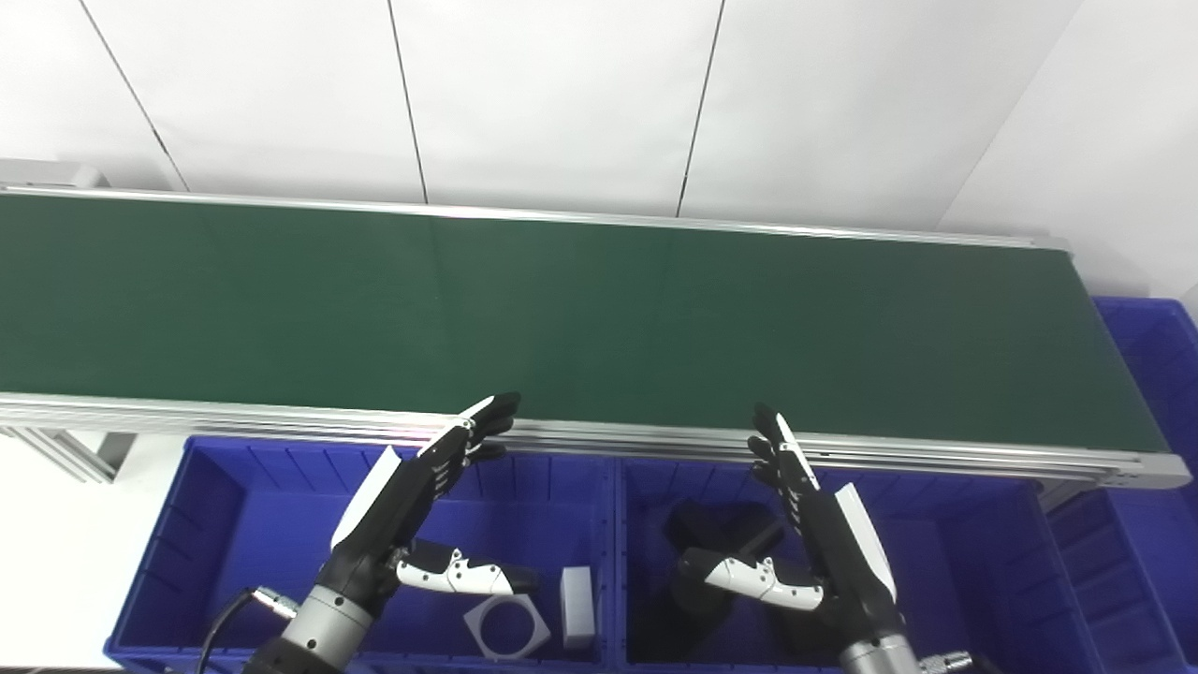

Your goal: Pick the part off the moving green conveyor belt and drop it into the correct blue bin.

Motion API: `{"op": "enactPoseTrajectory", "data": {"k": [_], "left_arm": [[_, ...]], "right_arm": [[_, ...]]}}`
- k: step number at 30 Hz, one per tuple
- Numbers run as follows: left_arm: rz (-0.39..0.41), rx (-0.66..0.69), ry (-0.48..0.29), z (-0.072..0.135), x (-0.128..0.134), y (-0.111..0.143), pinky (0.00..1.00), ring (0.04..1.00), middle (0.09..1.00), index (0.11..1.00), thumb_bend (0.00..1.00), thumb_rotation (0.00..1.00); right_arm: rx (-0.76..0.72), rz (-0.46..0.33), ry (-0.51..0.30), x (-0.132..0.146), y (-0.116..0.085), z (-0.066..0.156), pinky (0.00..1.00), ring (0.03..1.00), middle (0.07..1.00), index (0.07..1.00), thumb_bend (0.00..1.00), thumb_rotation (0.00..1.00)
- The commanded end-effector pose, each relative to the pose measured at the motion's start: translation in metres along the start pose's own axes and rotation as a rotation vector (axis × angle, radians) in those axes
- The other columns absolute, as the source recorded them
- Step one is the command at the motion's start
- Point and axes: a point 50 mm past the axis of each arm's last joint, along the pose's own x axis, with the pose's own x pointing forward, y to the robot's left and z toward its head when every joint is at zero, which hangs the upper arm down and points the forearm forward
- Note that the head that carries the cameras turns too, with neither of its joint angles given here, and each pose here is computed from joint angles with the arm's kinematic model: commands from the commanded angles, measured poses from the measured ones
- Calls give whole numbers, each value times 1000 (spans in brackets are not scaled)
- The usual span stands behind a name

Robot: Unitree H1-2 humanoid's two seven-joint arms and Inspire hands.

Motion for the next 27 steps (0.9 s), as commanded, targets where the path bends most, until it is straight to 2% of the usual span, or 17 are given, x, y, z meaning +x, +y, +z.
{"op": "enactPoseTrajectory", "data": {"k": [1, 5, 16, 27], "left_arm": [[-2, 1, -59, 5, 3, -1, 850, 910, 923, 896, 801, 221], [-1, -12, -59, 2, 5, -4, 858, 918, 930, 901, 809, 243], [25, -17, -51, -7, 6, -11, 843, 913, 933, 913, 819, 310], [52, -9, -49, -9, 0, -11, 836, 901, 926, 908, 822, 338]], "right_arm": [[19, -1, -75, 0, -2, 7, 931, 947, 969, 1000, 950, 387], [30, 18, -64, -1, -3, 4, 964, 960, 965, 1000, 950, 371], [25, 25, -79, -1, -4, -1, 936, 947, 964, 1000, 951, 326], [3, -13, -108, -1, 3, -5, 894, 905, 931, 967, 933, 307]]}}
